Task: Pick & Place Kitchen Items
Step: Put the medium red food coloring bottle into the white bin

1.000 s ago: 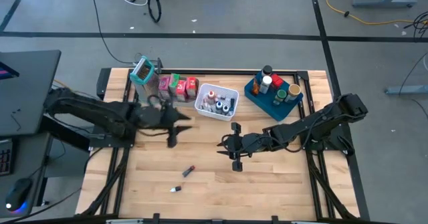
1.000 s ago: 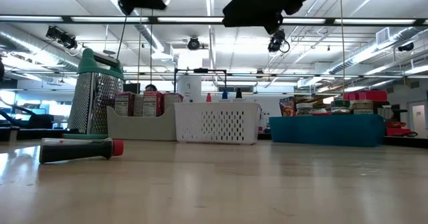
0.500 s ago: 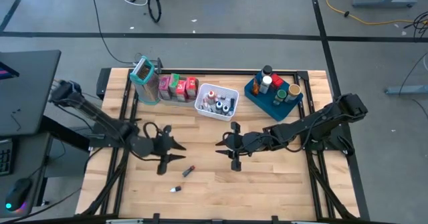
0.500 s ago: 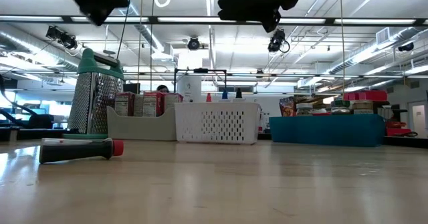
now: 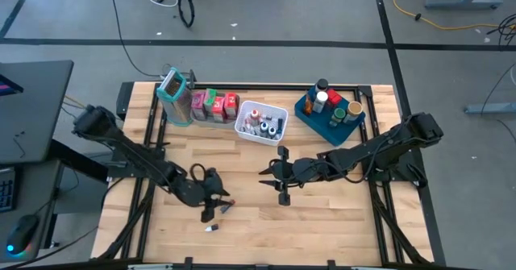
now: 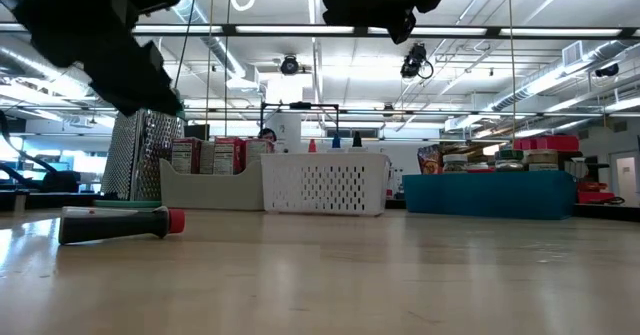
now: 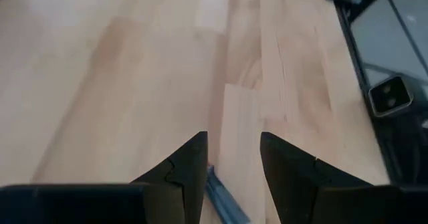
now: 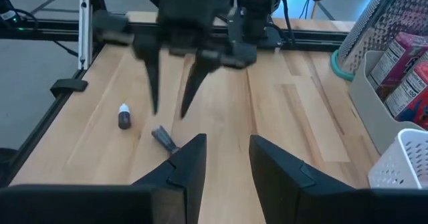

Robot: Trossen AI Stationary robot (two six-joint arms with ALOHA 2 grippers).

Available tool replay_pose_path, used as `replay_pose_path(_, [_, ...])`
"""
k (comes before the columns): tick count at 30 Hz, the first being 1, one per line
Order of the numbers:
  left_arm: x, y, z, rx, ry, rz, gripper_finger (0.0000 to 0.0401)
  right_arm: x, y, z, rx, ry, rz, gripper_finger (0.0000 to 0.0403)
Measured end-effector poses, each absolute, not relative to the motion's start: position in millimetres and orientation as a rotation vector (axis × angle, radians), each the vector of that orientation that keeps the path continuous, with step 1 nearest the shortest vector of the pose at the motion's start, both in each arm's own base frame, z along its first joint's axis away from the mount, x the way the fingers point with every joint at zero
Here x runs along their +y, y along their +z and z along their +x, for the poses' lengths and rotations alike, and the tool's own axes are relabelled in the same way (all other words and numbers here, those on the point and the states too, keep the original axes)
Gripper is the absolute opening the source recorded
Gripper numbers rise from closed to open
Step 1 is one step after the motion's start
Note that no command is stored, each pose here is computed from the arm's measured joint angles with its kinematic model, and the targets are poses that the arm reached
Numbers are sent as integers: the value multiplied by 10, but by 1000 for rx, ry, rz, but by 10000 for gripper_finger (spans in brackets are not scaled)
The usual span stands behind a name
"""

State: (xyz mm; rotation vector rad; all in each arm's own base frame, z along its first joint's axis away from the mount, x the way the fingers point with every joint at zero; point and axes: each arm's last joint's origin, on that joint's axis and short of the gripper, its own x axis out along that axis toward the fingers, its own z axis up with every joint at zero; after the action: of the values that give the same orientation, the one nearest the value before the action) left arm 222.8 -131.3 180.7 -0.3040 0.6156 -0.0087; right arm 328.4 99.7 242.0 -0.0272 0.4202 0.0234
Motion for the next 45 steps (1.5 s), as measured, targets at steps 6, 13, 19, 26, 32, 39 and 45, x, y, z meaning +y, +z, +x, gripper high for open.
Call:
replay_pose_path(6, [-1436, 1573, 2403, 689, -36, -221, 145, 998, 2423, 3285, 417, 25, -36, 123])
replay_pose_path(13, [-1466, 1279, 2453, 796, 24, -237, 145, 999, 2430, 3288, 410, 26, -34, 123])
replay_pose_path(19, [-1431, 1198, 2478, 825, 58, -260, 145, 999, 2431, 3288, 409, 26, -34, 123])
replay_pose_path(26, [-1357, 1160, 2511, 841, 95, -259, 145, 999, 2430, 3288, 409, 26, -35, 123])
replay_pose_path(32, [-1344, 1062, 2496, 888, 94, -200, 145, 999, 2431, 3289, 408, 27, -34, 123])
replay_pose_path(39, [-1332, 1070, 2504, 869, 72, -102, 143, 999, 2430, 3288, 409, 27, -34, 123])
replay_pose_path(45, [-1316, 1068, 2515, 857, 97, -113, 106, 999, 2430, 3288, 409, 26, -34, 123])
